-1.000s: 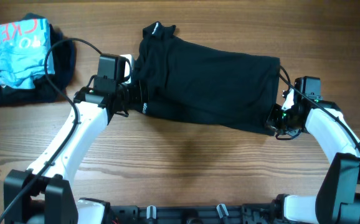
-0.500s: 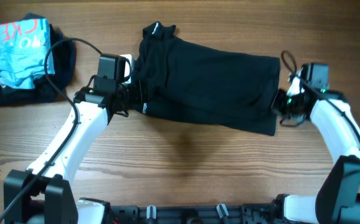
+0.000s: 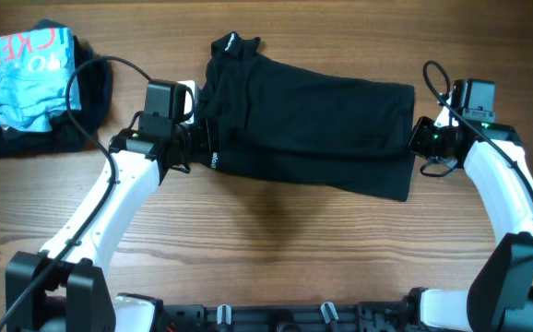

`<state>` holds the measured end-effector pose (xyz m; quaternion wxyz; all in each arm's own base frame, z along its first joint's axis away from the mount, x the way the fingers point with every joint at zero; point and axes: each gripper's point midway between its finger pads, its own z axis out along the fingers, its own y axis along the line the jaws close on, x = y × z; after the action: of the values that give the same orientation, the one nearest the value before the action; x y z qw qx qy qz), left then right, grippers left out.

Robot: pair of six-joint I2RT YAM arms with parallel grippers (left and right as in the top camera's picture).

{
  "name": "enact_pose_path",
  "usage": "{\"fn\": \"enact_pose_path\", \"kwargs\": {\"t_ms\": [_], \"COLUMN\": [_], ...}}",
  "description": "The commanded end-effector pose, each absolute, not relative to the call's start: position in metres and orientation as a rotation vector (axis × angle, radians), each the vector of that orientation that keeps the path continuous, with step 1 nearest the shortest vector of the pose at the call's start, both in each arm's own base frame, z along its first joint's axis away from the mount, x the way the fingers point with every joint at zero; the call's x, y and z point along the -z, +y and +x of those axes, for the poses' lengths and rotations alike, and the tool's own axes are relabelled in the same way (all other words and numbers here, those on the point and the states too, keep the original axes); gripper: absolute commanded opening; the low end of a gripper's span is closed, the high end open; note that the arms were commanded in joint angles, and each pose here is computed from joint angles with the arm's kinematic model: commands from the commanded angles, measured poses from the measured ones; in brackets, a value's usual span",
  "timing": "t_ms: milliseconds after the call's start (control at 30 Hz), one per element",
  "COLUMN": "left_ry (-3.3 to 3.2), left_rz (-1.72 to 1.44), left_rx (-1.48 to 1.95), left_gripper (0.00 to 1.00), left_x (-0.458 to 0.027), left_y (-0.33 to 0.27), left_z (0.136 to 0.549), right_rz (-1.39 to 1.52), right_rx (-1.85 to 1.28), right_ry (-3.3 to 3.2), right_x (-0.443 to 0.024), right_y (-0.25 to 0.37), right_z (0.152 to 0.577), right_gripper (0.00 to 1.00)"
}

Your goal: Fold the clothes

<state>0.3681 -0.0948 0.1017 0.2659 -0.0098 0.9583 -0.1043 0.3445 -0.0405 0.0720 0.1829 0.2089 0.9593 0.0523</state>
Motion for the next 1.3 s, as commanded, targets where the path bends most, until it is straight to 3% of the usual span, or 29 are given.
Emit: {"fn": "enact_pose_path", "kwargs": {"t_ms": [0,33,100,133,233,600,867,1100,1267], "left_ry": [2.561,2.561,2.561,2.561,2.554,2.414,2.299,2.282,2.29], "left_rz": [-0.027,-0.027,-0.027,-0.027,-0.03,-0.029,-0.016,0.084,0.145], "left_rx": [0.293,0.293,0.293,0.293,0.284,0.297,0.293,0.21,0.186], "left_gripper": [0.86,0.86,0.86,0.87,0.88,0.88,0.87,0.92,0.96], "left_x": [-0.111,-0.111,-0.111,-0.111,-0.112,-0.156,-0.205,-0.184,-0.147], "left_y": [-0.096,-0.096,-0.096,-0.096,-0.095,-0.099,-0.107,-0.12,-0.131], "left_z": [0.373,0.373,0.373,0.373,0.374,0.406,0.458,0.537,0.587], "right_rz": [0.622,0.635,0.662,0.665,0.667,0.429,0.283,0.203,0.187], "right_rx": [-0.083,-0.078,-0.078,-0.079,-0.078,-0.204,-0.228,-0.323,-0.367], "right_ry": [2.764,2.77,2.789,2.794,2.789,2.735,2.618,2.543,2.587], "right_x": [-0.05,-0.047,-0.04,-0.039,-0.039,-0.111,-0.172,-0.172,-0.143], "right_y": [-0.046,-0.047,-0.047,-0.046,-0.047,-0.034,-0.032,-0.021,-0.016], "right_z": [0.337,0.336,0.334,0.334,0.335,0.375,0.407,0.435,0.445], "right_gripper": [0.05,0.1,0.44,0.55,0.71,0.77,0.8,0.8,0.8]}}
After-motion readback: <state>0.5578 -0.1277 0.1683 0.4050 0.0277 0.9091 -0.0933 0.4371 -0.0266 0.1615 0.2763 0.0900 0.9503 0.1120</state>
